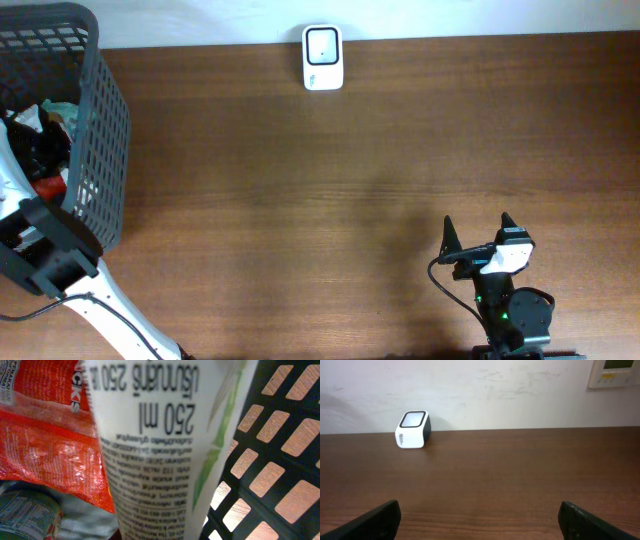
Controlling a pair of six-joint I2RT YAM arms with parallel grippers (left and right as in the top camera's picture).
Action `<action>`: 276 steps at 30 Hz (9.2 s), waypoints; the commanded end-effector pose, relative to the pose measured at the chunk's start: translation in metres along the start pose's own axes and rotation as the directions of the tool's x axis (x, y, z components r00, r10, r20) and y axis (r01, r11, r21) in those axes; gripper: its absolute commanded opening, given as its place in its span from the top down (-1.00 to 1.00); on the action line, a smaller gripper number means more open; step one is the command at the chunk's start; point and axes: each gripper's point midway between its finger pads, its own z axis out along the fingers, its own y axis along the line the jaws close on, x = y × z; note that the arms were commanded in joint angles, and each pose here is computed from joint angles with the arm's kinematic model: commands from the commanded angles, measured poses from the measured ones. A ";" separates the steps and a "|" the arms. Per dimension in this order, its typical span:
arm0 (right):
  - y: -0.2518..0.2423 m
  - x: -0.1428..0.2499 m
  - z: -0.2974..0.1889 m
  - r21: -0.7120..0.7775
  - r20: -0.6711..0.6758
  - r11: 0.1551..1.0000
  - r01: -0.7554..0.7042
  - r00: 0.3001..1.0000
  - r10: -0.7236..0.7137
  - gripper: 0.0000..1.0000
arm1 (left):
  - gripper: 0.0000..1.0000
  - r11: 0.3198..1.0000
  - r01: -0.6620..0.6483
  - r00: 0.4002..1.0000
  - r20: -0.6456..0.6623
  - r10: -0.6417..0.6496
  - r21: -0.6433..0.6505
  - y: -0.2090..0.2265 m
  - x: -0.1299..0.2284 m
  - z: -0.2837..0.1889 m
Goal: Scan the item barcode
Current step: 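Reach the left gripper into the grey basket toward the white tube, then grasp the white tube with the left gripper inside the basket, then lift the white tube out and lay it on the table, then return the left gripper to the basket and grasp the red snack bag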
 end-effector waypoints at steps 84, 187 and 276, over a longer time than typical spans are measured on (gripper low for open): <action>-0.003 0.003 0.000 0.013 -0.002 1.000 -0.003 1.000 0.003 -0.97 | 0.99 1.000 -0.016 0.957 0.288 0.013 0.010 0.002 -0.005 -0.036; -0.003 0.003 0.000 0.013 -0.002 1.000 -0.003 1.000 0.003 -0.97 | 1.00 0.787 -0.587 0.809 0.121 0.575 0.189 -0.454 0.230 0.075; -0.003 0.003 0.000 0.013 -0.002 1.000 -0.003 1.000 0.003 -0.97 | 1.00 0.931 -0.336 0.739 0.652 0.170 0.139 -0.114 -0.008 -0.183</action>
